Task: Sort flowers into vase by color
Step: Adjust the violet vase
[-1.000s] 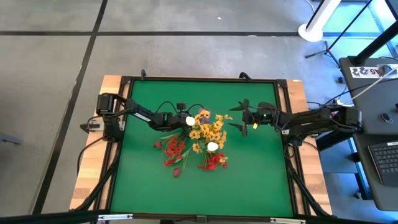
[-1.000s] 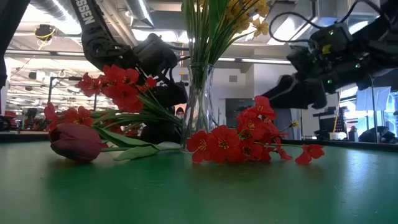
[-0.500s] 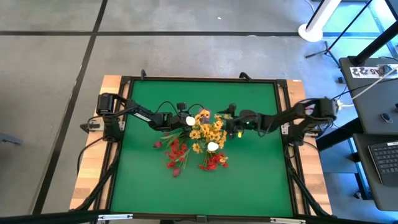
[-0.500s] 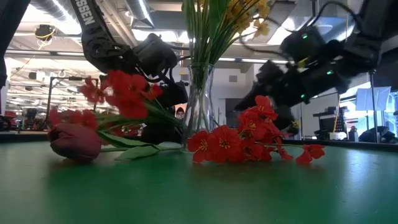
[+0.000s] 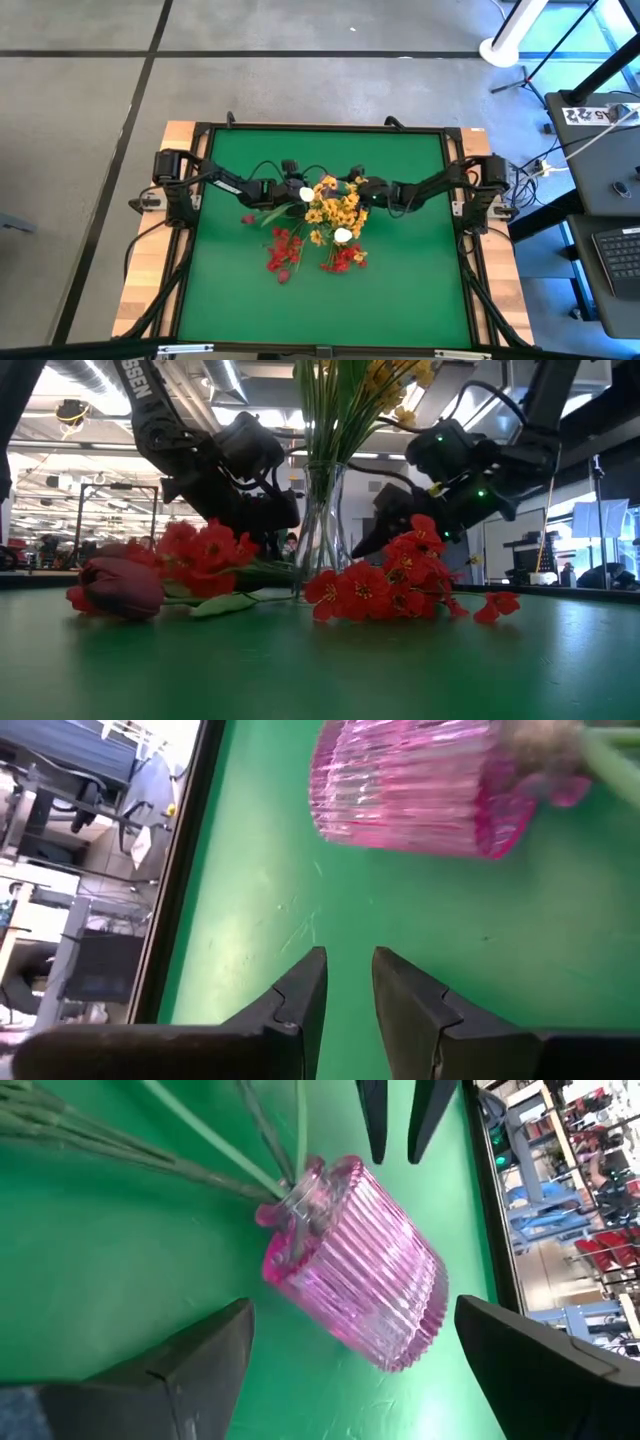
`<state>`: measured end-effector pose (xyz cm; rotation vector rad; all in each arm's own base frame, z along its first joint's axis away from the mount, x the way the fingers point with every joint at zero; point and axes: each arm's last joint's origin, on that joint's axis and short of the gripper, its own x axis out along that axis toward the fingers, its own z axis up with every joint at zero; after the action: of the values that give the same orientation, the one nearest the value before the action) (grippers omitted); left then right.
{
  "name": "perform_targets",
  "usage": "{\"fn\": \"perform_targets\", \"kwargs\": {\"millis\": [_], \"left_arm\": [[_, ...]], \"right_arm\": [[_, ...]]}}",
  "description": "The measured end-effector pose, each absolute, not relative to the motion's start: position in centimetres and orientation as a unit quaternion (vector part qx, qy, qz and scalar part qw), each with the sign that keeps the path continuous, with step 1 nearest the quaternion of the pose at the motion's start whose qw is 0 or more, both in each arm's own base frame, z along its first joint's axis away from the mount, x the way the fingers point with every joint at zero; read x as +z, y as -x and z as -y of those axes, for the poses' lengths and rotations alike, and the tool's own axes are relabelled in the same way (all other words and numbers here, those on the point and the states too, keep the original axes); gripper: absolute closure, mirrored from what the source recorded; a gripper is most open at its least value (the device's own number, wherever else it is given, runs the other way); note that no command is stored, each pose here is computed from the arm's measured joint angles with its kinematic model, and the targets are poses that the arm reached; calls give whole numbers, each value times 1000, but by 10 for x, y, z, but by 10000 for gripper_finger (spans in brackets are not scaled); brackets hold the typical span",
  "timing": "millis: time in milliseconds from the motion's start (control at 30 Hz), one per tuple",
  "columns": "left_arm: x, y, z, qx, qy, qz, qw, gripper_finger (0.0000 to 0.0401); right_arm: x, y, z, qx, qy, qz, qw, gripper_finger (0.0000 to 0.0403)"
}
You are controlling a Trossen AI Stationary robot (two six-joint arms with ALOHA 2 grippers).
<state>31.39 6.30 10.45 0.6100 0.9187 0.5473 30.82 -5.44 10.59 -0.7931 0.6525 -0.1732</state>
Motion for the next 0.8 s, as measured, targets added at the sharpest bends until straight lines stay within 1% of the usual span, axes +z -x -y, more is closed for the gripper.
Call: {"fn": "perform_targets", "kwargs": {"millis": [233, 433, 533, 800], "left_arm": [[105, -311, -78, 263, -270, -434, 818, 320], [108, -316, -83, 188, -236, -391, 870, 320], [109, -319, -82, 161, -228, -374, 884, 320], [109, -318, -83, 168, -231, -378, 881, 320]], "right_arm": [[108, -313, 64, -85, 382, -344, 854, 58], [108, -318, 72, -83, 380, -351, 852, 58], [106, -328, 72, -73, 382, -347, 854, 58], [96, -350, 76, -49, 385, -358, 849, 59]]}}
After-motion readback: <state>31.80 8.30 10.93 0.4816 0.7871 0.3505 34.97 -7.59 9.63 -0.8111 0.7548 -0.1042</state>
